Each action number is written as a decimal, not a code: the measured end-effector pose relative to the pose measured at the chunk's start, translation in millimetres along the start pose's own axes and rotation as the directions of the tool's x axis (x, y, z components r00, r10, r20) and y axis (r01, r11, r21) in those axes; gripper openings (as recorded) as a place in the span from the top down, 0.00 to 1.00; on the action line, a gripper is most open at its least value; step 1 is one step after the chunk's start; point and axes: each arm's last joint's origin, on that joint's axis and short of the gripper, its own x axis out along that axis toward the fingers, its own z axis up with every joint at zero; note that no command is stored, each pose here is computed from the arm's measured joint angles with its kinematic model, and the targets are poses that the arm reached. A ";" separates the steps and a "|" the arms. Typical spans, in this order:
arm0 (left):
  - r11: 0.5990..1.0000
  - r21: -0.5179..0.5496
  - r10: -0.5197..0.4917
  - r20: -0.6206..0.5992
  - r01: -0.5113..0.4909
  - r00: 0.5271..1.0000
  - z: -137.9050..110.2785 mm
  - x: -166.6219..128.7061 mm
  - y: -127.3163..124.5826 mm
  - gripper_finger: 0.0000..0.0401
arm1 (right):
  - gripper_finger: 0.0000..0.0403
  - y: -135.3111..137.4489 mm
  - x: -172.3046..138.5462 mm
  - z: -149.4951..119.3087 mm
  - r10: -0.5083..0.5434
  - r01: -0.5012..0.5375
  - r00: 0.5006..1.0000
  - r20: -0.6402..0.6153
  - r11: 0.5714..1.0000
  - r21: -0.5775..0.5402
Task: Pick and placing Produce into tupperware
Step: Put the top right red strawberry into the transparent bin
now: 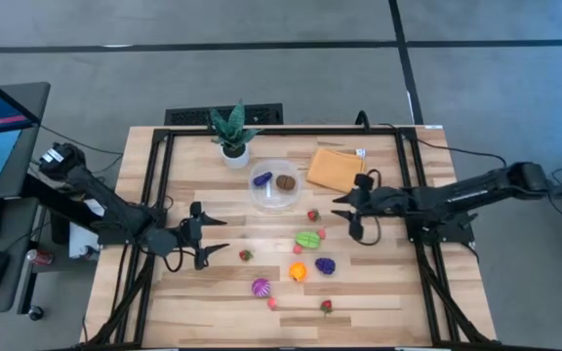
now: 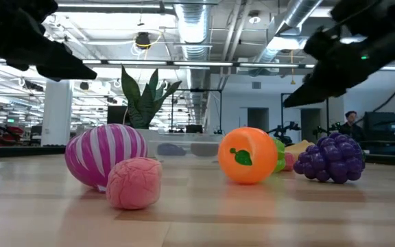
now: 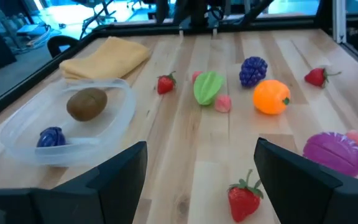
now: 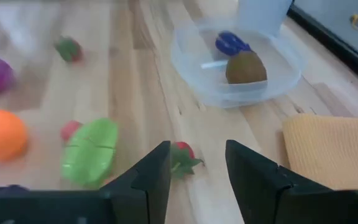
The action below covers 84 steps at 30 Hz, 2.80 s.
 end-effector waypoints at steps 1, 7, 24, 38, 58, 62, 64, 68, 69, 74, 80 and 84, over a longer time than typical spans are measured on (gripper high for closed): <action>1.000 0.003 0.003 0.000 -0.003 1.000 -1.7 -0.5 0.0 0.29 | 0.55 -0.3 5.2 3.1 -0.003 0.003 1.000 -0.026 1.000 -0.009; 1.000 0.001 -0.006 0.011 0.006 1.000 -3.6 -2.5 -1.7 0.29 | 0.48 -4.8 28.5 20.8 0.030 -0.033 0.990 -0.138 0.999 -0.019; 1.000 0.008 -0.022 0.012 0.022 1.000 -4.3 -4.7 -4.3 0.29 | 0.40 -12.9 63.5 18.8 0.055 -0.052 0.963 -0.265 0.998 0.019; 1.000 0.004 -0.019 0.012 0.019 1.000 -4.2 -4.7 -4.3 0.29 | 0.39 -9.3 81.9 7.2 0.106 -0.098 0.953 -0.283 0.994 0.042; 1.000 0.004 -0.018 0.009 0.018 1.000 -4.5 -4.7 -4.2 0.29 | 0.39 -4.2 93.5 -3.2 0.155 -0.138 0.939 -0.307 0.987 0.078; 1.000 0.001 -0.018 0.007 0.018 1.000 -4.7 -4.7 -4.2 0.29 | 0.39 -3.4 100.1 -8.1 0.158 -0.137 0.933 -0.324 0.987 0.086; 1.000 0.000 -0.018 0.007 0.018 1.000 -4.7 -4.7 -4.1 0.29 | 0.39 -3.7 100.9 -5.9 0.158 -0.138 0.937 -0.310 0.987 0.086; 1.000 0.000 -0.018 0.007 0.018 1.000 -4.8 -4.6 -4.2 0.29 | 0.39 -4.4 100.8 -4.6 0.157 -0.137 0.940 -0.302 0.987 0.086; 1.000 0.001 -0.018 0.007 0.018 1.000 -4.8 -4.6 -4.2 0.29 | 0.39 -4.6 100.6 -4.0 0.157 -0.137 0.941 -0.299 0.987 0.087; 1.000 0.002 -0.017 0.005 0.017 1.000 -4.9 -4.6 -4.1 0.29 | 0.39 -5.6 100.9 -4.8 0.154 -0.133 0.940 -0.304 0.987 0.089; 1.000 0.003 -0.017 0.005 0.017 1.000 -5.0 -4.6 -4.1 0.29 | 0.42 -5.6 100.9 -5.7 0.154 -0.133 0.938 -0.311 0.987 0.090; 1.000 0.003 -0.017 0.005 0.017 1.000 -5.0 -4.7 -4.1 0.29 | 0.46 -5.6 100.8 -5.8 0.154 -0.132 0.937 -0.313 0.987 0.090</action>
